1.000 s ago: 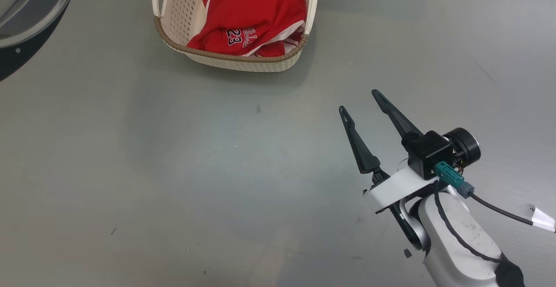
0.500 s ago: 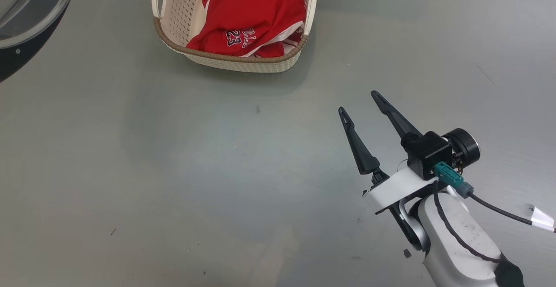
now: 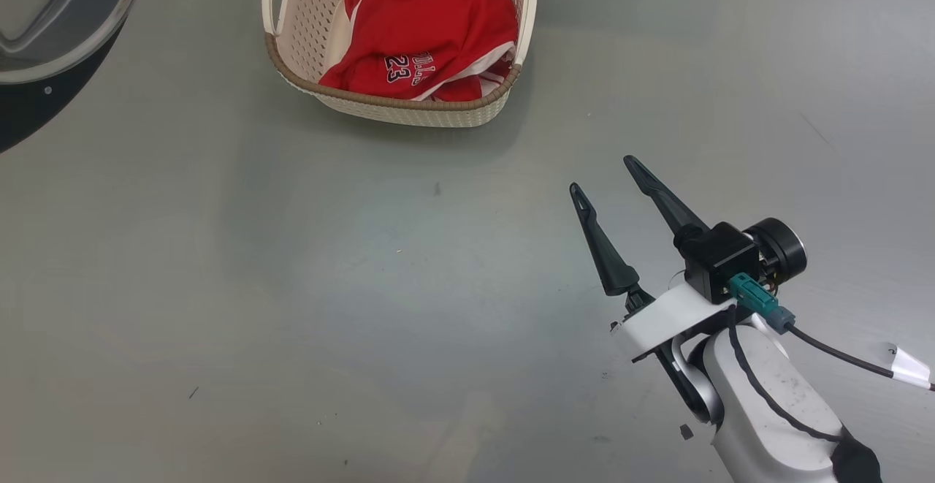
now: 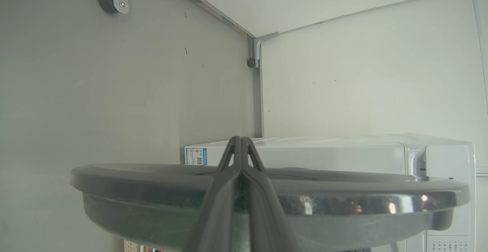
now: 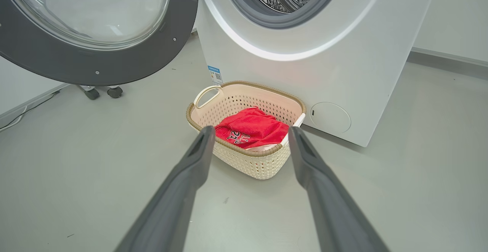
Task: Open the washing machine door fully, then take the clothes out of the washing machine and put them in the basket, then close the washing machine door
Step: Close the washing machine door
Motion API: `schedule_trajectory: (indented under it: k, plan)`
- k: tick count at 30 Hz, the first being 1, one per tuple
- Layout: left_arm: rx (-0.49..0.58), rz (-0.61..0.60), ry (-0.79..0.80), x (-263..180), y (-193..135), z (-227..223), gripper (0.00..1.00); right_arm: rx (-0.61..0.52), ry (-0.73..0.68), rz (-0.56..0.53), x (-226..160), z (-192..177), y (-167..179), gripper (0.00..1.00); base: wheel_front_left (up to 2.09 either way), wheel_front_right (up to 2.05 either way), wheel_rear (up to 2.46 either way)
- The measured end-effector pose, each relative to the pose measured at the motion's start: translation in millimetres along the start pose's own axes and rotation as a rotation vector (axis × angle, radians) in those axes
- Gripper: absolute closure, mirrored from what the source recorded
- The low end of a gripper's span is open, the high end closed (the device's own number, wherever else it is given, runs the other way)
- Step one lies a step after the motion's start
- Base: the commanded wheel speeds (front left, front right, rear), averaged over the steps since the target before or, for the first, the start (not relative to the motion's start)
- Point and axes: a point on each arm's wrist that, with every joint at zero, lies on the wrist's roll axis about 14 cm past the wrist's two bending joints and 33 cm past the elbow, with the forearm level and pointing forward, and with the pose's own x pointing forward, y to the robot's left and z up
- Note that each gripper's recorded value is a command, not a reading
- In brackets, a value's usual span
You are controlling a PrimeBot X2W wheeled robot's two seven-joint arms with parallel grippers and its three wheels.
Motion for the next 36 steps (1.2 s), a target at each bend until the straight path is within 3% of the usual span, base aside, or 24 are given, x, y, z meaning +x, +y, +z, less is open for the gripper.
schedule_trajectory:
  k: [13,36]
  plan:
    - [0.037,-0.054,0.168,-7,-8,-26,1.0,-0.01,-0.015,0.013,1,6,5,0.0,0.0,0.0,0.0]
    - [0.086,-0.176,0.636,-44,-14,-119,1.0,-0.032,-0.032,0.033,-6,20,21,0.0,0.0,0.0,0.0]
